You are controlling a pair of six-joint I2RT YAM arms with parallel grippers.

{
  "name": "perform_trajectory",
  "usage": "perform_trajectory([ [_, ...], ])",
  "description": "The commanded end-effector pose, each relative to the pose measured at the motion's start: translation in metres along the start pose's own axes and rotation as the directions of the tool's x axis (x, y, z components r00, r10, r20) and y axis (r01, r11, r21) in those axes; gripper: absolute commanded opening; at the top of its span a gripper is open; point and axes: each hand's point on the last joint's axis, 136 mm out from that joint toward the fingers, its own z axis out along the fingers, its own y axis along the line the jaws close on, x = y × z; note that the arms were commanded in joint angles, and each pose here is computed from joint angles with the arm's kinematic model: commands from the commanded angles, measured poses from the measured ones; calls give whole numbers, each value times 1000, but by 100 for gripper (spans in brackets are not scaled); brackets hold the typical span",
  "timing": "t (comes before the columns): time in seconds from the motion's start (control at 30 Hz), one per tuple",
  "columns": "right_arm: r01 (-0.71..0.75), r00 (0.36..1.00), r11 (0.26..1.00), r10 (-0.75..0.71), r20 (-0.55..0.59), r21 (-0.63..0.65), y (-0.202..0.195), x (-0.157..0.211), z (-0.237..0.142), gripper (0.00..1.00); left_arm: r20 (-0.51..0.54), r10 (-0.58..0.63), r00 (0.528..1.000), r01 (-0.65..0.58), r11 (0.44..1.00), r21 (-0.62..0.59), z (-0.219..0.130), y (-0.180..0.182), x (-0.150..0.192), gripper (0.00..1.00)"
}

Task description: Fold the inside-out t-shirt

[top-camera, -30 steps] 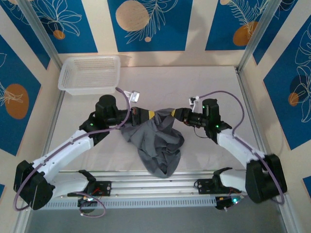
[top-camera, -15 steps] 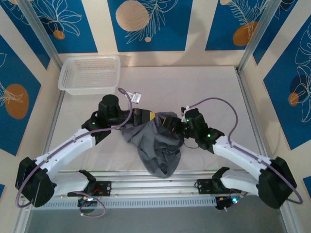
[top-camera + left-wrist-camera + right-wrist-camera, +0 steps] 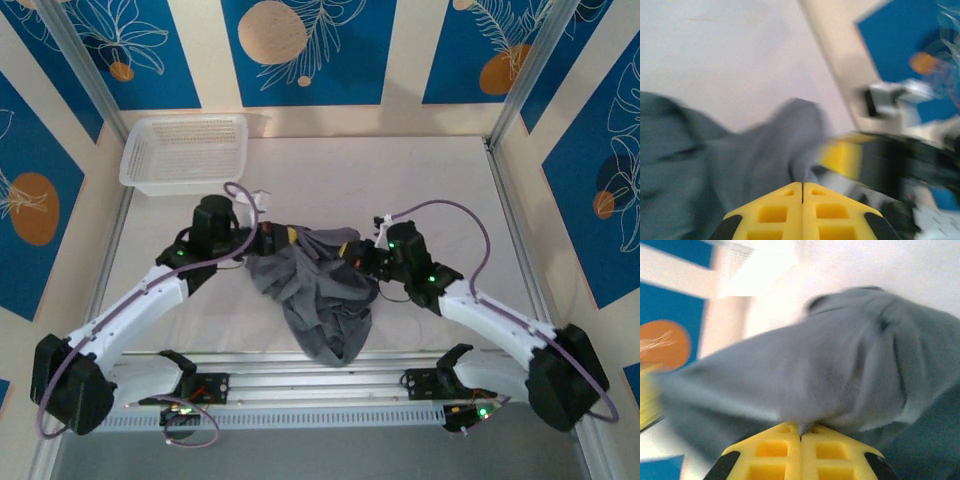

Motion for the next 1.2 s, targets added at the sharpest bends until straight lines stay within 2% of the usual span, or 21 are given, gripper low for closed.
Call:
perform_trajectory([
  [0.0,257,966,922,-238,101,-289,71,-13,-39,0,-33,-157,987,151,978,-146,1,79,22,0],
  [0.03,278,961,901,-262,93,-332,79,-13,-47,0,-39,-162,986,157,982,-106,4,77,22,5],
  [0.13,304,951,872,-300,72,-384,87,-10,-55,0,-49,-117,992,115,993,-30,5,61,20,34],
  [0.17,315,947,864,-312,73,-393,88,-9,-56,0,-48,-86,995,84,996,-35,1,57,18,40],
  [0.23,328,943,858,-326,74,-396,87,-8,-56,0,-37,1,999,-4,996,-86,-14,51,14,46],
  [0.3,334,940,855,-335,69,-397,86,-8,-55,0,-19,143,990,-144,979,-142,-31,37,9,46],
  [0.33,337,938,854,-340,65,-397,85,-8,-55,0,-15,241,970,-241,958,-155,-36,22,10,45],
  [0.4,333,939,861,-339,53,-386,82,-9,-52,0,-25,443,896,-442,887,-134,-37,-15,21,45],
  [0.5,312,946,870,-323,36,-381,81,-12,-47,0,-80,603,794,-606,771,-195,-28,-33,34,46],
  [0.57,296,949,873,-314,19,-388,83,-12,-45,0,-125,654,746,-662,712,-234,-18,-34,36,47],
  [0.63,286,950,869,-313,-1,-403,87,-9,-44,0,-137,694,707,-705,677,-211,-5,-45,39,52],
  [0.77,284,945,865,-326,-33,-413,92,-4,-44,0,-133,745,654,-756,650,-74,26,-71,52,73],
  [0.83,283,943,861,-330,-42,-422,94,-1,-45,0,-143,751,645,-762,646,-48,39,-72,54,77],
  [0.87,284,941,858,-335,-47,-429,96,1,-45,0,-145,748,647,-760,647,-54,45,-70,53,76],
  [0.9,288,938,853,-343,-51,-436,97,4,-45,0,-146,741,656,-754,653,-72,48,-67,50,68],
  [0.93,291,936,852,-348,-54,-436,96,5,-45,0,-144,729,670,-742,665,-83,51,-66,47,40],
  [0.97,298,934,854,-353,-54,-427,93,6,-44,0,-135,704,698,-715,694,-79,51,-69,43,0],
  [1.0,311,931,858,-362,-51,-409,87,6,-42,0,-120,661,741,-669,743,-35,49,-75,40,0],
  [1.07,354,921,867,-388,-28,-350,66,5,-37,0,-95,547,832,-524,830,190,40,-104,41,0],
  [1.1,363,924,891,-381,-13,-273,44,1,-32,0,-88,479,874,-438,853,284,33,-118,37,0],
  [1.17,345,938,933,-348,-5,-103,-6,-8,-22,0,-72,398,915,-334,844,420,19,-140,31,0],
])
